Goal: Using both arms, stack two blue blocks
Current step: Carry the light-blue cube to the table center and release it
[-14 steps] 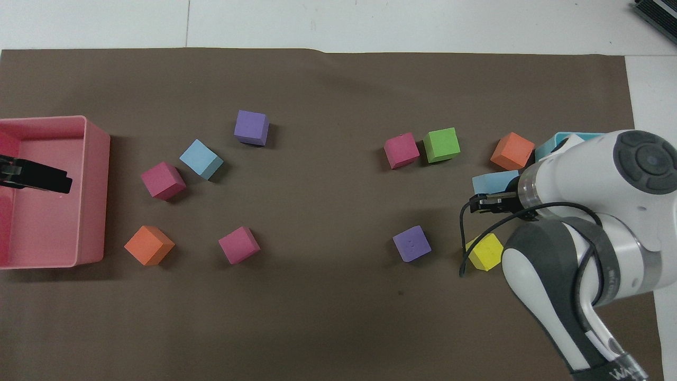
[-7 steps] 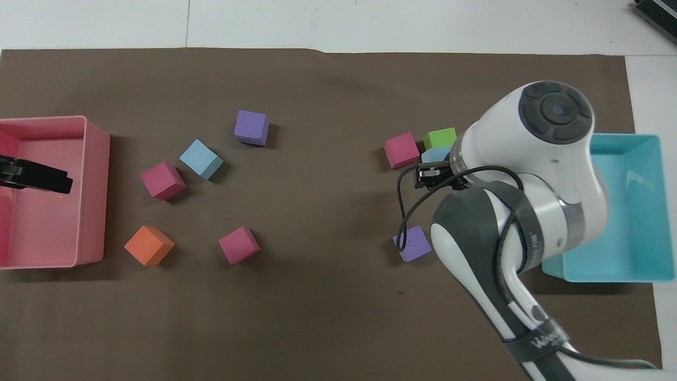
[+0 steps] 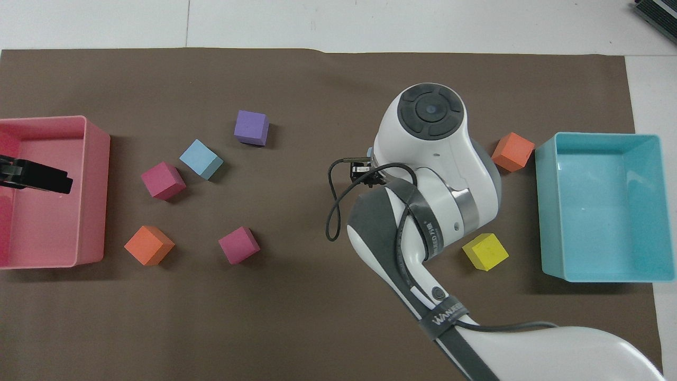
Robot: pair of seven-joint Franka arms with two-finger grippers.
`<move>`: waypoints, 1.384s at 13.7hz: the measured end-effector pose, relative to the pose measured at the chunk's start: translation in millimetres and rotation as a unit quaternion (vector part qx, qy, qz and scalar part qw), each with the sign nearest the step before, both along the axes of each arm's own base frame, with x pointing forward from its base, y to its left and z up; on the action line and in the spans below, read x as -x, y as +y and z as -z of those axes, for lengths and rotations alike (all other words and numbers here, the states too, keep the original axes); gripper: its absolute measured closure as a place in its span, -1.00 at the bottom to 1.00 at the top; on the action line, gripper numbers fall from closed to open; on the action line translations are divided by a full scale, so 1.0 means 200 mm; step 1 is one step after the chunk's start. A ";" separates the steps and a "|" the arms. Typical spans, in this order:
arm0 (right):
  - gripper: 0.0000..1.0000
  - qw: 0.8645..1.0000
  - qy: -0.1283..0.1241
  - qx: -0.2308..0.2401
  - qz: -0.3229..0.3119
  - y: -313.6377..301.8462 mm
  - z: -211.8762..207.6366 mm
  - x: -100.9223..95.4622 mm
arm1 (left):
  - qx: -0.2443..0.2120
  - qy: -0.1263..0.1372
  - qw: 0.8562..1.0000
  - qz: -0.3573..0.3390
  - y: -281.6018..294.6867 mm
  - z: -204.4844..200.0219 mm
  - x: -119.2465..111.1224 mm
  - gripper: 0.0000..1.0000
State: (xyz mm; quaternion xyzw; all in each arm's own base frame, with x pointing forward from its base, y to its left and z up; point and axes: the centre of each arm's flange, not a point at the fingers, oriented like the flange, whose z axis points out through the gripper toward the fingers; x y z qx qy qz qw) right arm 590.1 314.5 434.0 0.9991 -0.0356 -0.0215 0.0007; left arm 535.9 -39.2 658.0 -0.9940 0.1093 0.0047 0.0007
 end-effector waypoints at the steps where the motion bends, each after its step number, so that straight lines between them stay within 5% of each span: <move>1: 0.00 1.000 0.002 0.001 0.002 0.09 0.04 0.00 | 0.000 0.000 1.000 0.000 0.00 0.00 0.00 -1.00; 9: 0.00 0.999 -0.011 -0.008 -0.029 0.44 0.44 0.01 | 0.000 0.000 1.000 -0.001 0.00 0.00 0.00 -1.00; 19: 0.00 0.998 0.034 -0.021 -0.051 0.54 0.67 0.17 | 0.000 0.000 1.000 -0.002 0.01 0.00 0.00 -1.00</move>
